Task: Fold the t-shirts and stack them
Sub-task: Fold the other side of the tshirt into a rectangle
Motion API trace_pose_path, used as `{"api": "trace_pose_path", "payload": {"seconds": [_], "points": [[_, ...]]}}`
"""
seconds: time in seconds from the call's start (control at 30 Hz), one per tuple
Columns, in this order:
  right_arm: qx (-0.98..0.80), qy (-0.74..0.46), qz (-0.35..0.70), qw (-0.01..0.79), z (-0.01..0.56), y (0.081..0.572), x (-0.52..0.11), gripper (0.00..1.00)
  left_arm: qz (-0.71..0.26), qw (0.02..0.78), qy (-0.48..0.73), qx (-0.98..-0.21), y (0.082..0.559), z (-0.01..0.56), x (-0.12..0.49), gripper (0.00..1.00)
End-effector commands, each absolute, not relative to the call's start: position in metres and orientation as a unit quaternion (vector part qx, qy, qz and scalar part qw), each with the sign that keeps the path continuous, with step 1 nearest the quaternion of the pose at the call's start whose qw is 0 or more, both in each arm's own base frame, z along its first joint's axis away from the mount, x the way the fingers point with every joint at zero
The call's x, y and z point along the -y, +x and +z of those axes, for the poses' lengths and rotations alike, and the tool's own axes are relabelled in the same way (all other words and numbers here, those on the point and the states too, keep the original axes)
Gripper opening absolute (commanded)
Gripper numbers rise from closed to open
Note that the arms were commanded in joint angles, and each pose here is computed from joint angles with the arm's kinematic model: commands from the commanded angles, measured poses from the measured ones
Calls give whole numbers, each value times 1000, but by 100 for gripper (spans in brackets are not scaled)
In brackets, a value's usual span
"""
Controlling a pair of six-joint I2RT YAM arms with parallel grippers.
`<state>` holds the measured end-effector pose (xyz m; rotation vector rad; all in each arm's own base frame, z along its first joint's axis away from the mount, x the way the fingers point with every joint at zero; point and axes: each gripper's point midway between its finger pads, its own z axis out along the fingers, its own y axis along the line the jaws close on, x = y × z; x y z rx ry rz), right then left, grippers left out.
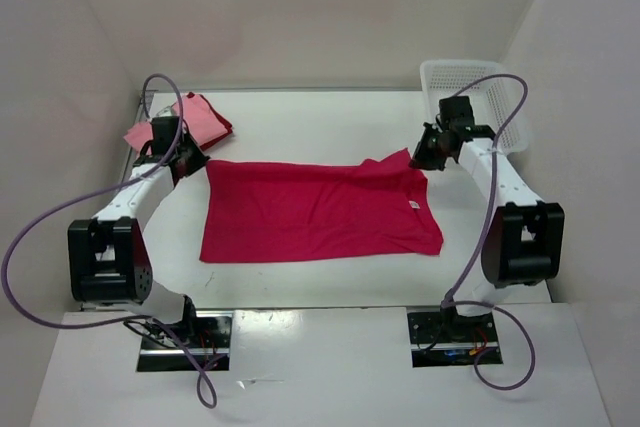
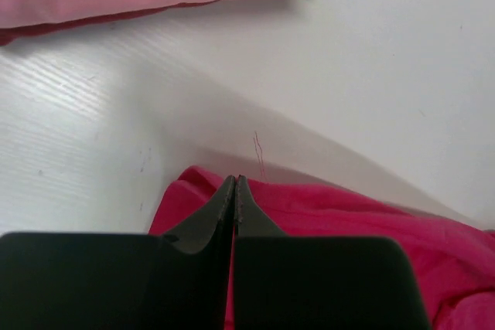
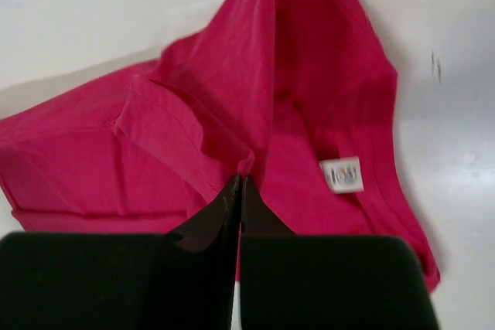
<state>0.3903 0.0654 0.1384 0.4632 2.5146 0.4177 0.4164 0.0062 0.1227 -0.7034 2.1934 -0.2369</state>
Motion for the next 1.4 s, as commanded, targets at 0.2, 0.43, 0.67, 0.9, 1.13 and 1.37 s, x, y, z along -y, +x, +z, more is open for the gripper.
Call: {"api": "trace_pose_path", "payload": {"seconds": [0.2, 0.43, 0.67, 0.9, 1.13, 1.37], "points": [[-938, 214, 143, 233, 133, 305, -58, 1, -102, 405, -282, -864, 361, 136, -9, 0], [-945, 235, 129, 188, 121, 264, -56, 2, -124, 351, -313, -874, 330, 105, -4, 4], [-950, 232, 108, 177, 126, 245, -49, 16, -167, 321, -349, -864, 317, 94, 0, 25], [-941, 217, 139, 220, 146, 256, -56, 25, -191, 391, -354, -828, 328, 149, -8, 35], [-942, 139, 183, 243, 125, 307, -119, 2, -225, 359, -307, -852, 343, 124, 30, 35], [-950, 101, 158, 250, 99, 352, -139, 50, -228, 306, -291, -877, 347, 83, 57, 35]]}}
